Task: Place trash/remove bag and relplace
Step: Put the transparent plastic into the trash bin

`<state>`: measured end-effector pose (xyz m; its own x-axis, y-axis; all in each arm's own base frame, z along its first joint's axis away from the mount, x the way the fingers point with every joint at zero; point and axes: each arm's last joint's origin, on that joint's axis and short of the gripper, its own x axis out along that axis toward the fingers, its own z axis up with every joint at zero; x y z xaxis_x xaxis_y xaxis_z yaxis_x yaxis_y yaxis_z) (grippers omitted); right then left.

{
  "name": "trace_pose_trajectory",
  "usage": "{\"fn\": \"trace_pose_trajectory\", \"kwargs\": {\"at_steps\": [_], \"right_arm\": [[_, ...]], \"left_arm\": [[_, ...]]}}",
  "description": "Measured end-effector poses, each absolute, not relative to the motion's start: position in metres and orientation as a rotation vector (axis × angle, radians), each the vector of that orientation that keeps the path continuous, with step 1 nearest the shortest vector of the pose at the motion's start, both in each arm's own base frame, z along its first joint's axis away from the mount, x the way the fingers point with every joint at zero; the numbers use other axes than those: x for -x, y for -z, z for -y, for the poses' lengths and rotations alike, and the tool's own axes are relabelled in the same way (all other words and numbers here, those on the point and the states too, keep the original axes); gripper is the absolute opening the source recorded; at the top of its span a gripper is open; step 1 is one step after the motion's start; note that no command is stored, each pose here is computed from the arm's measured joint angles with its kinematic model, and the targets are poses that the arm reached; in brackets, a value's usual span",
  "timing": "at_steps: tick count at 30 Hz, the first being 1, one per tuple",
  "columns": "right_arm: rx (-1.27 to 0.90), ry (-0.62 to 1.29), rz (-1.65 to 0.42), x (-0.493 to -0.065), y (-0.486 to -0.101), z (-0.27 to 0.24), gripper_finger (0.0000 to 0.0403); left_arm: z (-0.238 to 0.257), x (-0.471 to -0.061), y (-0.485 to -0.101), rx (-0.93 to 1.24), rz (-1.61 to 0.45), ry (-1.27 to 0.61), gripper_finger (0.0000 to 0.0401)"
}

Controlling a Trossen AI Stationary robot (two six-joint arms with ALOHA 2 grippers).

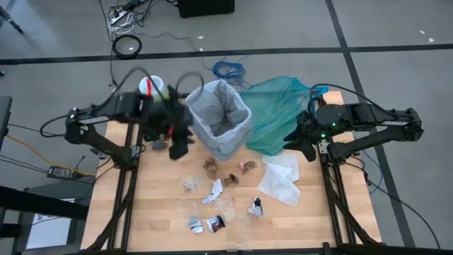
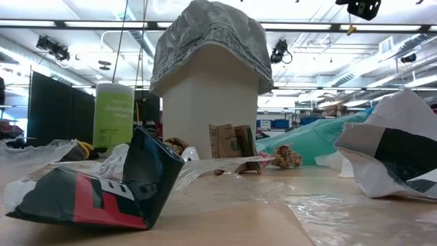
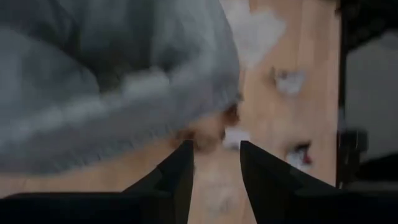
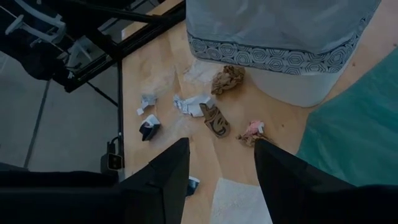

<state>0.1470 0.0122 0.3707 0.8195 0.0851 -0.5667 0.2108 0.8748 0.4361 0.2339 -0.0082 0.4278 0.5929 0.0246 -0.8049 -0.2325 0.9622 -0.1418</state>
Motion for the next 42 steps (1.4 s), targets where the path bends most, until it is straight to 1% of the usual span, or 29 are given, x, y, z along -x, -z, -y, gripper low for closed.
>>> {"fn": "trace_pose_trajectory", "kwargs": {"at_steps": [4, 13, 16, 19, 24, 29, 36, 42], "right_arm": [[-0.51, 0.07, -0.613, -0.147, -0.371, -0.012, 0.0172], [-0.502, 0.073, -0.612, -0.147, -0.371, -0.012, 0.0172], [-0.503, 0.074, -0.612, -0.147, -0.371, -0.012, 0.0171], [-0.51, 0.075, -0.611, -0.147, -0.371, -0.012, 0.0171], [-0.514, 0.076, -0.61, -0.147, -0.371, -0.012, 0.0171], [-0.536, 0.083, -0.611, -0.148, -0.371, -0.012, 0.0171], [-0.536, 0.088, -0.628, -0.154, -0.368, -0.013, 0.0171], [-0.55, 0.079, -0.662, -0.161, -0.364, -0.014, 0.0171]], "left_arm": [[0.036, -0.224, -0.402, 0.22, -0.949, -0.213, 0.0136], [0.089, -0.228, -0.3, 0.284, -1.0, -0.184, 0.0136], [0.099, -0.224, -0.274, 0.291, -0.981, -0.22, 0.0136], [0.105, -0.219, -0.256, 0.283, -0.949, -0.258, 0.0136], [0.111, -0.206, -0.223, 0.295, -0.988, -0.27, 0.0136], [0.113, -0.194, -0.199, 0.335, -1.012, -0.309, 0.0136], [0.109, -0.191, -0.181, 0.329, -0.939, -0.354, 0.0136], [0.104, -0.186, -0.165, 0.385, -0.914, -0.396, 0.0136]]}}
